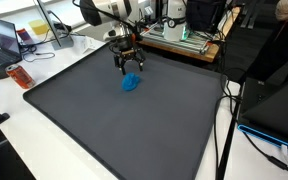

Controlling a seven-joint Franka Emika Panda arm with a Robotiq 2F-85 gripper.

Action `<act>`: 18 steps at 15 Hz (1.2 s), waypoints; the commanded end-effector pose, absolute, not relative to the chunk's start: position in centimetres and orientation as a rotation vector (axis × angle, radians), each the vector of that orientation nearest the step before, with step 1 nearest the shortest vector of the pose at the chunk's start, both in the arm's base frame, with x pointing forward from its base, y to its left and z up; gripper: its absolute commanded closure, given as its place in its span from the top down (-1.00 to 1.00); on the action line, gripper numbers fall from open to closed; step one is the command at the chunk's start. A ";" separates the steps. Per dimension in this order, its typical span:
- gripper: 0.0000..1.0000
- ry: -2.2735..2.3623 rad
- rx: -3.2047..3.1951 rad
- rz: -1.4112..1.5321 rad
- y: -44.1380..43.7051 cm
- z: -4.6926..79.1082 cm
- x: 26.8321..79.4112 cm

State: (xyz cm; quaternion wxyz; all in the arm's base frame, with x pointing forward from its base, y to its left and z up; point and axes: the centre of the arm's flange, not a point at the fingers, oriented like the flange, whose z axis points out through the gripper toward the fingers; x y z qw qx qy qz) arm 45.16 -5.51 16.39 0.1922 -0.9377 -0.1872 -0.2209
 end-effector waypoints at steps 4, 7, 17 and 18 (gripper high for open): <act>1.00 -0.594 -2.583 -0.776 -8.0 17.4 42.6; 1.00 -0.578 -2.566 -0.852 -8.7 17.9 42.1; 1.00 -0.388 -2.656 -0.762 -5.4 21.3 40.8; 1.00 -0.359 -2.676 -0.735 -4.8 21.7 40.8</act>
